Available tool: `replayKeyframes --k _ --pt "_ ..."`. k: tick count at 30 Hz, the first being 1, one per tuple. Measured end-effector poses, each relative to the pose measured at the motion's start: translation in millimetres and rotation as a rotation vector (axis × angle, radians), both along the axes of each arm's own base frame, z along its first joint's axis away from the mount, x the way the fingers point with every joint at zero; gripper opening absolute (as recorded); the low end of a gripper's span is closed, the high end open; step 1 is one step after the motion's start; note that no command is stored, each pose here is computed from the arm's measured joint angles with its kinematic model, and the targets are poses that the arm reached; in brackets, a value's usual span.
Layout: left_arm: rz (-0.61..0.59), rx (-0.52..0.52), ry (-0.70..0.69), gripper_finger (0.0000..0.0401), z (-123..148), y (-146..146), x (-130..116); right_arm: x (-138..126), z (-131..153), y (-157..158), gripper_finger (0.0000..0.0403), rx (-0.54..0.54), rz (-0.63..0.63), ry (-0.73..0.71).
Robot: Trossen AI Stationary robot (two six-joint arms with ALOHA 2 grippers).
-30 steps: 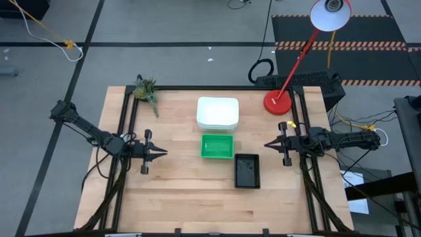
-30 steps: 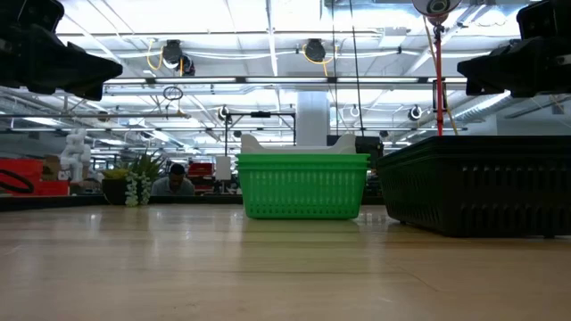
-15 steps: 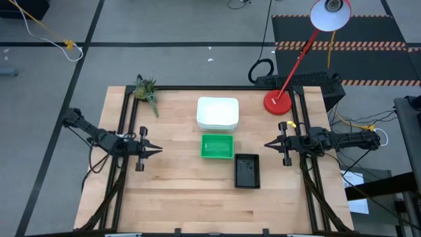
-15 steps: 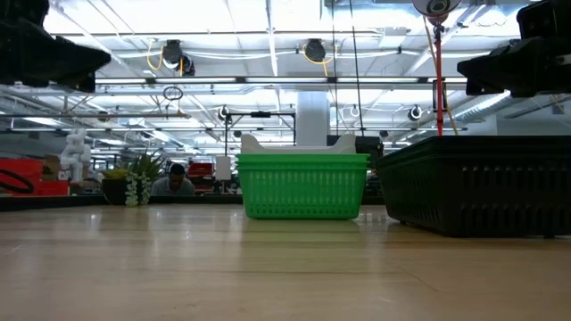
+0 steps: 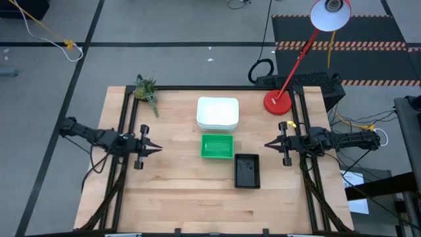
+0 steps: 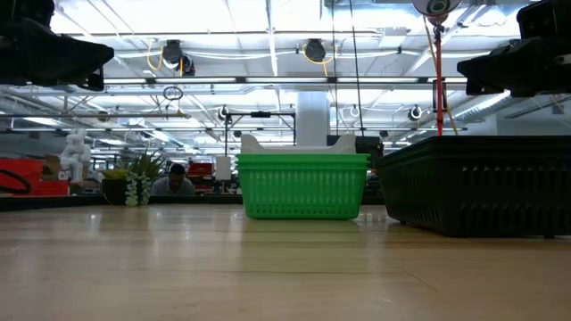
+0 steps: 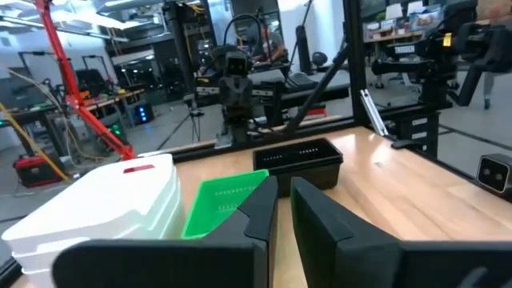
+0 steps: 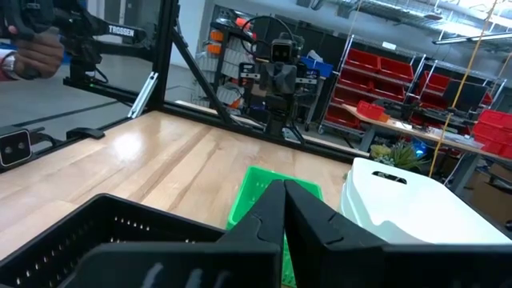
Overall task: Stack baskets by color
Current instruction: Return to Home Position
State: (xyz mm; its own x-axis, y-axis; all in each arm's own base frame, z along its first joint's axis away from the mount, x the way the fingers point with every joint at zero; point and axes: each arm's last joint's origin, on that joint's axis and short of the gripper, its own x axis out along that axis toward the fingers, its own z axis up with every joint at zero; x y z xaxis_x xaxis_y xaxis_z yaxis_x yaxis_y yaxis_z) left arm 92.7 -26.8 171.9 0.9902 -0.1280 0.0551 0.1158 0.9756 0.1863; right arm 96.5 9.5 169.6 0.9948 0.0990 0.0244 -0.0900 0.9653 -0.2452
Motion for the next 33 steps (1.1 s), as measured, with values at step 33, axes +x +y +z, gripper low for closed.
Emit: replayKeyframes --k 33 --pt "0.034 -0.008 0.031 0.0042 -3.3 23.6 4.6 0.0 0.0 0.0 0.0000 0.000 0.000 0.000"
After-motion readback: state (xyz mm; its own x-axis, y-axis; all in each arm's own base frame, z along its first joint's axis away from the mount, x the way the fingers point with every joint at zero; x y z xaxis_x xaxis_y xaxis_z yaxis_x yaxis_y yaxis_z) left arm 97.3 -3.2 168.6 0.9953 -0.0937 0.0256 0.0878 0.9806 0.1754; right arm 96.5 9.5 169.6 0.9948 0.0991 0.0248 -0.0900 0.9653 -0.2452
